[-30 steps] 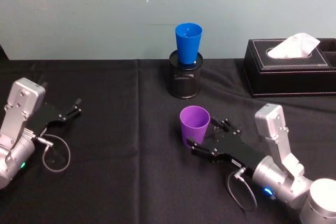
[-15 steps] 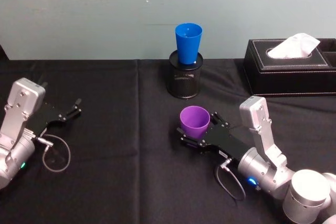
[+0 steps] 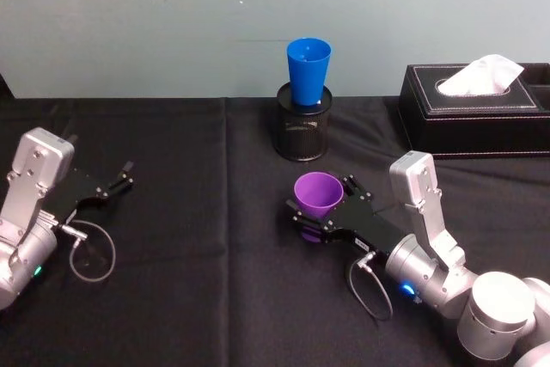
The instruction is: Pick up one cup with a gripper and tap it against the other cup.
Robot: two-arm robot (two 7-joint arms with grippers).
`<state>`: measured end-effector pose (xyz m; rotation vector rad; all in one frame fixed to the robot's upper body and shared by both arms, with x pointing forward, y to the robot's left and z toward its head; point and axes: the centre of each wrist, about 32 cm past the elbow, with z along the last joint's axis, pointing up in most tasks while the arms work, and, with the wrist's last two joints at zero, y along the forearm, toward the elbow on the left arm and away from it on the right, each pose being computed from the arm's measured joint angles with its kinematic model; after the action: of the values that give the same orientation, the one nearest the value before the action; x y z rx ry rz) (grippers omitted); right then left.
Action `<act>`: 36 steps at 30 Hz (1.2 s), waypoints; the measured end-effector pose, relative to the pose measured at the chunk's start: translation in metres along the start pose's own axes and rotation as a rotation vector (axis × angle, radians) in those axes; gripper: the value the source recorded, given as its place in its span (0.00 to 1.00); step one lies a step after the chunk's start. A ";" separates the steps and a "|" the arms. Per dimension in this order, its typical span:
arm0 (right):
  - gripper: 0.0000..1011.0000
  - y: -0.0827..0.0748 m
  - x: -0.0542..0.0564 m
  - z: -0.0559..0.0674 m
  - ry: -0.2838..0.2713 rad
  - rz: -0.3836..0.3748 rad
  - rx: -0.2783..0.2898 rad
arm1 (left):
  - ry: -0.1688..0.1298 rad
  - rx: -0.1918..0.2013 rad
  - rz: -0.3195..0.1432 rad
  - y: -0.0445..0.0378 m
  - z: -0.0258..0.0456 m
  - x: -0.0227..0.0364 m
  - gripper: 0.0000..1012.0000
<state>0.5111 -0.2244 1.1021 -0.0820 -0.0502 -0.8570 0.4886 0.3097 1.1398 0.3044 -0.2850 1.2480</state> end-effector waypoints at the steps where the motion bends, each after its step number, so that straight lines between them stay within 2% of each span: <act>1: 0.99 0.000 0.000 0.000 -0.002 -0.001 0.000 | 0.000 0.000 0.000 0.0000 0.0000 0.0000 0.99; 16: 0.99 0.001 0.000 0.000 -0.008 -0.002 0.000 | 0.000 0.000 0.000 0.0000 0.0000 0.0000 0.99; 27: 0.78 0.001 0.000 0.000 -0.006 -0.001 0.001 | 0.000 0.000 0.000 0.0000 0.0000 0.0000 0.99; 33: 0.75 0.001 0.000 0.000 -0.005 -0.002 0.001 | 0.000 0.000 0.000 0.0000 0.0000 0.0000 0.99; 36: 0.74 -0.002 0.001 0.007 0.001 0.013 0.016 | 0.000 0.000 0.000 0.0000 0.0000 0.0000 0.99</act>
<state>0.5103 -0.2252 1.1092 -0.0669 -0.0552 -0.8440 0.4886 0.3097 1.1398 0.3044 -0.2851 1.2480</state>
